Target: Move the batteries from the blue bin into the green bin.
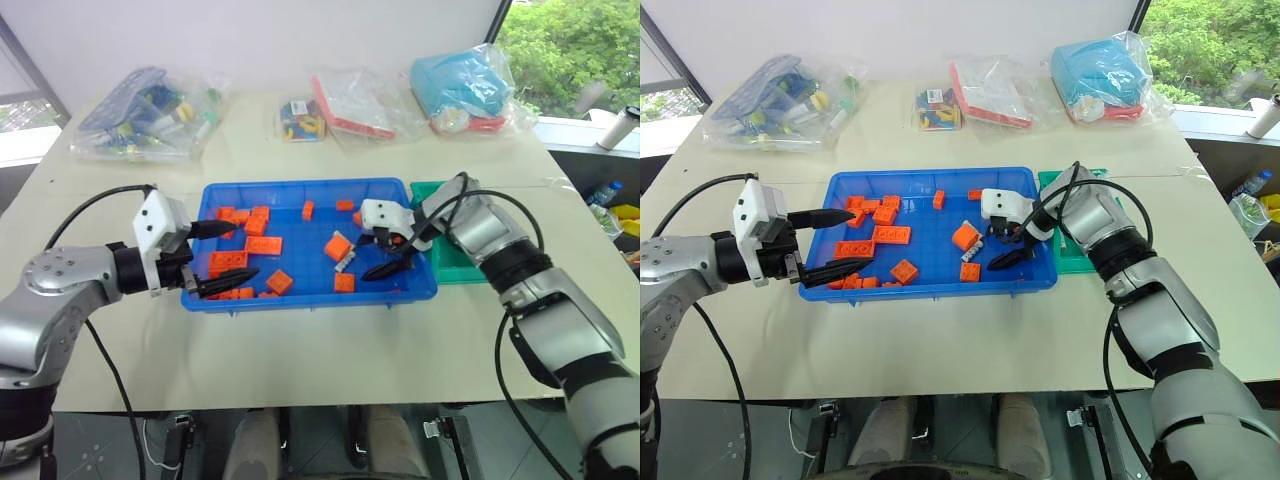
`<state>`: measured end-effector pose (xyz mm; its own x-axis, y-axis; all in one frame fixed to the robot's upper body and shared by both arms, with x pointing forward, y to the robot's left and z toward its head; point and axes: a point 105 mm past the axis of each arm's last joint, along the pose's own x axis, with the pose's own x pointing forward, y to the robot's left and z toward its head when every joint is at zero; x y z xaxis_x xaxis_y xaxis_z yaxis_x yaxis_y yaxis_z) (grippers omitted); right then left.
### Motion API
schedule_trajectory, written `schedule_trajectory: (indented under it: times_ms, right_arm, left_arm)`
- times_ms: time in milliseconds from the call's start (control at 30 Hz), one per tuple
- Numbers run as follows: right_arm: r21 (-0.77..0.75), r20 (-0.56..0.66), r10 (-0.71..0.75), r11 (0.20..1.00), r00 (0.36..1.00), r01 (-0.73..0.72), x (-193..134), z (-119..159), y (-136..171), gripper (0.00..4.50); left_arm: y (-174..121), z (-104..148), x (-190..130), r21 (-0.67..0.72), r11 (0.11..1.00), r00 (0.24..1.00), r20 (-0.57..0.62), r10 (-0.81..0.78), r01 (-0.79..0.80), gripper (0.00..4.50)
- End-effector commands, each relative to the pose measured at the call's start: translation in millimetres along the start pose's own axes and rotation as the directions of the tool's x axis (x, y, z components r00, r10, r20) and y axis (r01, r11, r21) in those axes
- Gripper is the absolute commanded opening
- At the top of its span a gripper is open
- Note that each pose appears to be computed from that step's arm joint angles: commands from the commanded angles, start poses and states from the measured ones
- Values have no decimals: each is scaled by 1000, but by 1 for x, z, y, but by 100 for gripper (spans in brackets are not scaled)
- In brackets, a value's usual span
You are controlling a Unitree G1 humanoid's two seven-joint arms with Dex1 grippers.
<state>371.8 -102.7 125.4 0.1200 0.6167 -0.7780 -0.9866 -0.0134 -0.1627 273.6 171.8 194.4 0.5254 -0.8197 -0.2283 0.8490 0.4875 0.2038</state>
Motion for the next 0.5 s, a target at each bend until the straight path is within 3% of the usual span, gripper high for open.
schedule_trajectory:
  times_ms: [33,500]
  right_arm:
    - [-62,27,-45,997,999,46,-7,15,-11,416]
    - [-120,68,-67,990,995,75,-13,30,-16,416]
  left_arm:
    - [-2,10,-3,37,999,1000,11,-4,3,450]
    - [-1,12,-3,49,999,1000,11,2,-3,450]
